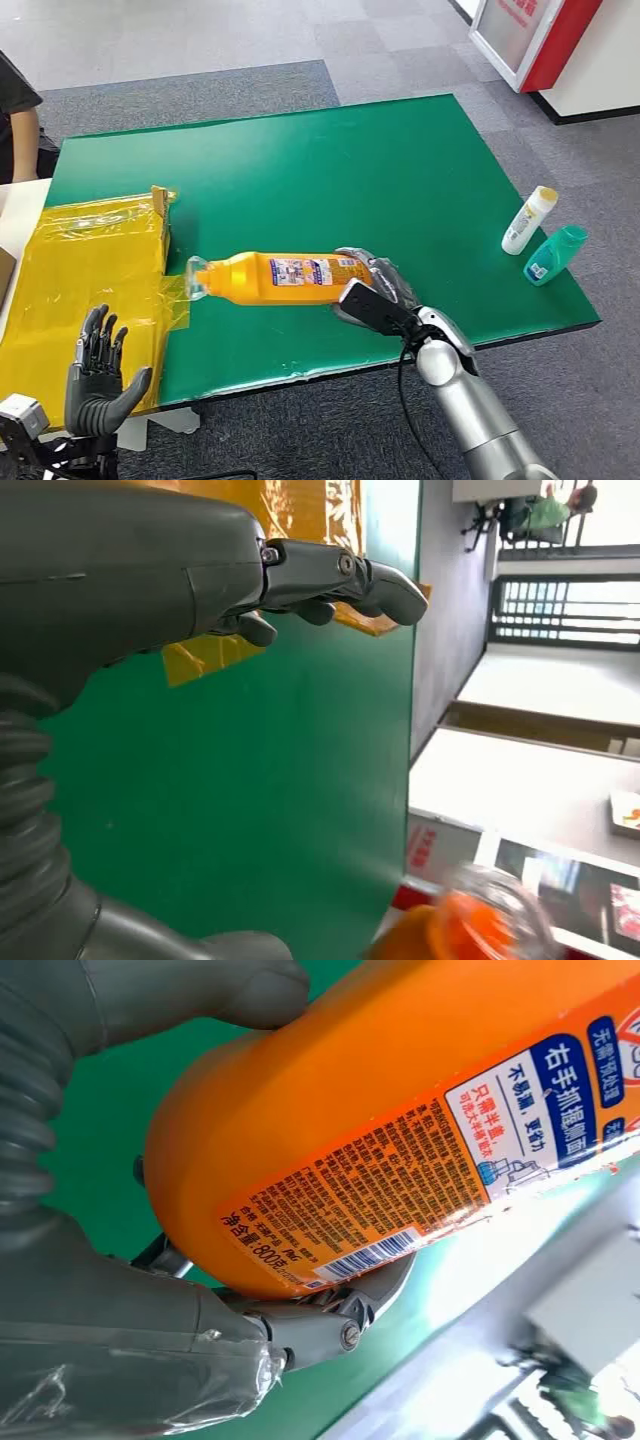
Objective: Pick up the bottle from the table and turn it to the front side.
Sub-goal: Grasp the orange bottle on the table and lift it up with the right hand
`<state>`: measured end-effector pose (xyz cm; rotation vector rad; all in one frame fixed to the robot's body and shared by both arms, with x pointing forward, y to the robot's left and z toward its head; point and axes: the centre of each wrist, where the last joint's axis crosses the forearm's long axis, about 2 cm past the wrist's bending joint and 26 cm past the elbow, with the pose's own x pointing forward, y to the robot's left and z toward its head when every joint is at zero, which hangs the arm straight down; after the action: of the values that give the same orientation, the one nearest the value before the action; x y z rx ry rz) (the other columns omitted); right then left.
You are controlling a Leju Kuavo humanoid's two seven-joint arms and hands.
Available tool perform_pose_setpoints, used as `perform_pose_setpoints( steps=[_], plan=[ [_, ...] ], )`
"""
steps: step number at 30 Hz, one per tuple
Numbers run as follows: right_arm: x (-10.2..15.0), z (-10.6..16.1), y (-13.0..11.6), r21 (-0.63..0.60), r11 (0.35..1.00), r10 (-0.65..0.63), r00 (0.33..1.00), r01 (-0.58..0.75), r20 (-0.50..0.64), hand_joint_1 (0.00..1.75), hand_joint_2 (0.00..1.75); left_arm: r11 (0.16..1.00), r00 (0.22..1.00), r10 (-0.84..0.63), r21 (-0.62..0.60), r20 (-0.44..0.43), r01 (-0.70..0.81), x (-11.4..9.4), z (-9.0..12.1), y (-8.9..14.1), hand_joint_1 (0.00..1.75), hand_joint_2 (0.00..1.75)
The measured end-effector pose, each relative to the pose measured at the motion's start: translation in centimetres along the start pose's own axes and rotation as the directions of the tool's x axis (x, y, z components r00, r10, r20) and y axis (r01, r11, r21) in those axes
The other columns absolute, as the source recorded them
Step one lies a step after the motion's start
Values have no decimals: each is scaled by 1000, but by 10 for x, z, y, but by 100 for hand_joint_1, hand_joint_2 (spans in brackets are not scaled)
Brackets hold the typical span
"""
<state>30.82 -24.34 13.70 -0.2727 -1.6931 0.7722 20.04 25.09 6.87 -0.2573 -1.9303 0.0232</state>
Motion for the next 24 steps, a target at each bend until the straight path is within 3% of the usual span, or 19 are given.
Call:
perform_pose_setpoints(
  steps=[6,11,17,24],
  plan=[
    [20,-4,16,13,991,-136,988,136,72,175,175,1000,1000,12,-15,7,-12,4,-4,1,0,175],
    [42,-13,50,63,973,-228,967,222,112,175,175,997,999,45,-60,31,-43,12,-22,-7,0,175],
    [56,-24,86,134,962,-254,961,239,112,175,175,982,994,80,-178,68,-66,27,-53,-32,0,175],
    [59,-27,110,191,959,-231,968,209,98,175,175,960,989,98,-271,112,-65,45,-74,-59,0,175]
  ],
)
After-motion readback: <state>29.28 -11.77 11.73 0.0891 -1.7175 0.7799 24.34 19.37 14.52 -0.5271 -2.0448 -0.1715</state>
